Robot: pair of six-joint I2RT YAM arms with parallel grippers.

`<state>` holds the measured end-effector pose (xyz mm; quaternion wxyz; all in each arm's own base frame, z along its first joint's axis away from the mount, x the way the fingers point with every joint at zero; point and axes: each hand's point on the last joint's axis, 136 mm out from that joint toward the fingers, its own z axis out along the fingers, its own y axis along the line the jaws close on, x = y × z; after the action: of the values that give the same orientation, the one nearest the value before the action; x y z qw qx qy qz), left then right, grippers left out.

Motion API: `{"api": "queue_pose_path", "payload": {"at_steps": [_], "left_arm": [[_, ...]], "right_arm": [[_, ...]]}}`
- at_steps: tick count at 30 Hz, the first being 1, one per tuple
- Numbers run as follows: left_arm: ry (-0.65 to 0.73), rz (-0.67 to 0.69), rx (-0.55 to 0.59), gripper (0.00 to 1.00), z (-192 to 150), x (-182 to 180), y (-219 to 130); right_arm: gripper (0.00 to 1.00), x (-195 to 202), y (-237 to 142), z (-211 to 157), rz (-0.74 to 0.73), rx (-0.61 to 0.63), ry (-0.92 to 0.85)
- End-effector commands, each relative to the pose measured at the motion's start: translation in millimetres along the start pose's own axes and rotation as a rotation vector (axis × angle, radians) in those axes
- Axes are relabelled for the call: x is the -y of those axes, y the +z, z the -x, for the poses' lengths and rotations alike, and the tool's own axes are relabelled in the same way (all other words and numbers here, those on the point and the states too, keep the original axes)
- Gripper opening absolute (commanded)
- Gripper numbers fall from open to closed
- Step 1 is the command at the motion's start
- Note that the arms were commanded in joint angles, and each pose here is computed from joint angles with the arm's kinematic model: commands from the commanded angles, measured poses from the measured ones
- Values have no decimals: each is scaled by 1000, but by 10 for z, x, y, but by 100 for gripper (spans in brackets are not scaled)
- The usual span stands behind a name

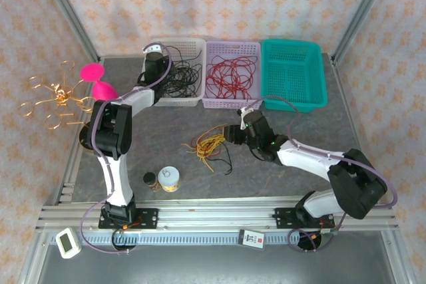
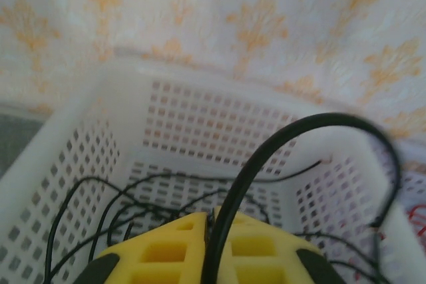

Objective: Untangle the cables

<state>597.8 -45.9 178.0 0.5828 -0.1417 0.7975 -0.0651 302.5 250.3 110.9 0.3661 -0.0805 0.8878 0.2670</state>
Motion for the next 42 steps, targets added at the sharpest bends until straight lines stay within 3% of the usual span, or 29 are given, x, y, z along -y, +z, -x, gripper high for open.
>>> {"api": "queue_pose_path", "payload": {"at_steps": [1,3,12,15,16,22,27,35,38,42], "left_arm": [[16,86,-81,33,-122,-139,73],[34,120,-97,46,-110,-188,44],[96,37,-176,68,49,-35,-502],[107,3,-202,90,5,-20,-731],[107,-2,-200,92,-3,-33,-806],[138,-76,-215,88,42,62,-1106],[155,-106,-251,89,-33,79,-1250],[159,-117,-319,85,-259,46,-1287],[127,-161,-283,84,-254,120,-1432],[103,-218,-258,82,-295,186,-1731]], "right_arm": [[46,125,65,-59,-73,-40,26],[44,158,104,-99,-97,-77,35],[36,281,-43,-526,-152,-294,95],[35,221,-94,-785,-132,-378,134],[35,188,-107,-855,-131,-389,143],[36,-24,-109,-1219,-131,-475,181],[38,103,-242,-1461,-236,-506,198],[38,73,-343,-1573,-244,-527,240],[32,61,-330,-1652,-224,-528,276],[16,81,-350,-1626,-230,-499,292]]}}
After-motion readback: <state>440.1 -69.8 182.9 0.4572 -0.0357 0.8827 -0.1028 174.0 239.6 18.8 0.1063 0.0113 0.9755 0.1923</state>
